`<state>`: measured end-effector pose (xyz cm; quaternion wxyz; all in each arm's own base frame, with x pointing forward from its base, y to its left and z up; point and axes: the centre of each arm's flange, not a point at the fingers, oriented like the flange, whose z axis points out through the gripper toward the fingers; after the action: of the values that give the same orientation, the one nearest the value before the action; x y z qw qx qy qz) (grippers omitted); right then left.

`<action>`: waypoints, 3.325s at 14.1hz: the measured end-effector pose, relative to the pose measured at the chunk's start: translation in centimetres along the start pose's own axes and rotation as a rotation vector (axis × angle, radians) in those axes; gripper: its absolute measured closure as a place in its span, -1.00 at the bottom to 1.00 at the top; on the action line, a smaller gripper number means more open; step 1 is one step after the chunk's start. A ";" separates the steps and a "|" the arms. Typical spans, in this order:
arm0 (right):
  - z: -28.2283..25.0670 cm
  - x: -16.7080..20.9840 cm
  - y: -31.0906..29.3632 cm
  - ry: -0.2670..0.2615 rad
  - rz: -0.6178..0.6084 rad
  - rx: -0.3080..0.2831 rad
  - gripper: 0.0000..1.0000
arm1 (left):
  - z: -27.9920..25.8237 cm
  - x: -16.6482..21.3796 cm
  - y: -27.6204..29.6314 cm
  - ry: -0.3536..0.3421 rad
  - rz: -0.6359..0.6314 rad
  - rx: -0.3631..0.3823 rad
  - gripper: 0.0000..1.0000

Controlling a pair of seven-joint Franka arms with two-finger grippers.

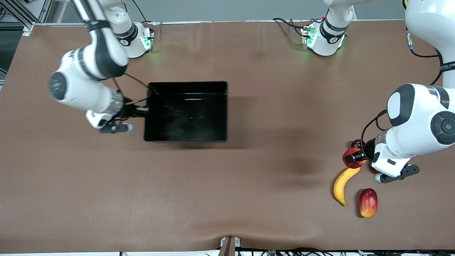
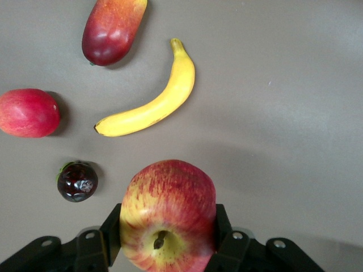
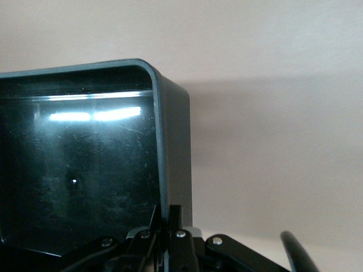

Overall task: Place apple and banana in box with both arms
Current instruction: 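Drag the black box toward the fruit with the right gripper, then lower the apple into the box with the left gripper while the right gripper withdraws, then grasp the yellow banana with the left gripper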

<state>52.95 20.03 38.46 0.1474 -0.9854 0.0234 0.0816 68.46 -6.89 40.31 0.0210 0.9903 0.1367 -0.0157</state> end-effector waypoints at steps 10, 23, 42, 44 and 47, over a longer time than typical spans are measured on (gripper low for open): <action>11.8 -0.3 -16.2 -0.025 0.143 -0.074 0.87 | -1.9 -7.4 4.9 -0.100 0.118 0.057 -0.30; 10.4 2.6 -16.4 0.113 0.226 0.006 -0.99 | 10.4 -20.0 22.9 -0.163 0.301 0.039 -0.30; -16.1 6.3 22.8 0.006 0.227 -0.396 -1.00 | 10.8 -16.9 21.0 -0.111 0.276 0.111 -1.00; -16.7 6.5 24.0 0.027 0.218 -0.391 -1.00 | 3.7 -13.3 18.0 -0.064 0.199 0.118 -1.00; -16.7 6.7 22.3 0.036 0.188 -0.391 -1.00 | 0.1 -8.3 11.6 -0.036 0.219 0.133 -1.00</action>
<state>60.59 -6.33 46.70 -0.0553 -0.9900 0.1015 0.0803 63.66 -20.32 40.95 -0.0408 0.9980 0.0258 -0.0402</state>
